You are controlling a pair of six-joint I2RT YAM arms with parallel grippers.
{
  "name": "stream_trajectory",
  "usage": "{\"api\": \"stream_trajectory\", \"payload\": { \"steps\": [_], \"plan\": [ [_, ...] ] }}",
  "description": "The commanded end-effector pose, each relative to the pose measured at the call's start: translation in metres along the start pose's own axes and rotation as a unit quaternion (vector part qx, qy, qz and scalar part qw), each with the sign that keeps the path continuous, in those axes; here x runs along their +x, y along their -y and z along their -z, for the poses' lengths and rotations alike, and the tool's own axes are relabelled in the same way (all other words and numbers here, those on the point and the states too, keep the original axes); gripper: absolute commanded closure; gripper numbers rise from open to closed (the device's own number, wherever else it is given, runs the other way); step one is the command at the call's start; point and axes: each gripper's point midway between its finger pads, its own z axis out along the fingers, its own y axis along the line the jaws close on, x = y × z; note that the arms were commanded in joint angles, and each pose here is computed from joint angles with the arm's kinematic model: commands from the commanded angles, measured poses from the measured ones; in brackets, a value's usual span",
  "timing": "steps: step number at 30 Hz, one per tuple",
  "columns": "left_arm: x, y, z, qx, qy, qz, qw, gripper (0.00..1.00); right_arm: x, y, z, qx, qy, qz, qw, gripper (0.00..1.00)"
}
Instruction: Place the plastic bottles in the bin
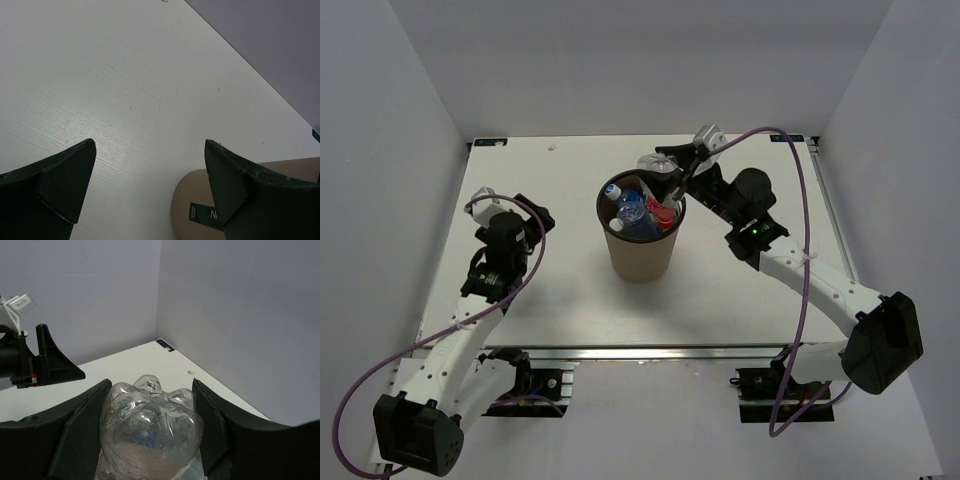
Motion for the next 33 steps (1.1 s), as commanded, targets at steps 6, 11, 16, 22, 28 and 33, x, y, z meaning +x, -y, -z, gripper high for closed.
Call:
{"api": "stream_trajectory", "payload": {
  "steps": [6,11,16,22,28,33],
  "plan": [
    [-0.001,-0.002,0.006,0.003,0.001,0.009,1.000,0.02,-0.050,-0.003,-0.007,0.008,0.131,0.033,0.991,0.82],
    [-0.001,-0.005,0.006,-0.004,0.002,0.009,1.000,0.02,-0.040,-0.010,0.000,0.002,0.141,0.046,0.989,0.82],
    [-0.001,-0.004,0.006,-0.001,0.002,0.010,1.000,0.02,0.009,-0.020,0.018,0.000,0.105,0.041,0.994,0.83],
    [0.000,-0.001,0.004,0.002,-0.002,0.011,1.000,0.02,0.056,-0.028,0.027,0.005,0.080,0.049,0.996,0.81],
    [0.000,-0.003,0.004,-0.002,-0.002,0.008,1.000,0.02,0.075,-0.035,0.023,0.008,0.062,0.052,0.997,0.68],
    [-0.001,-0.002,0.005,0.000,-0.001,0.010,1.000,0.02,0.075,-0.039,0.013,0.014,0.053,0.089,0.995,0.69]
  ]
}}
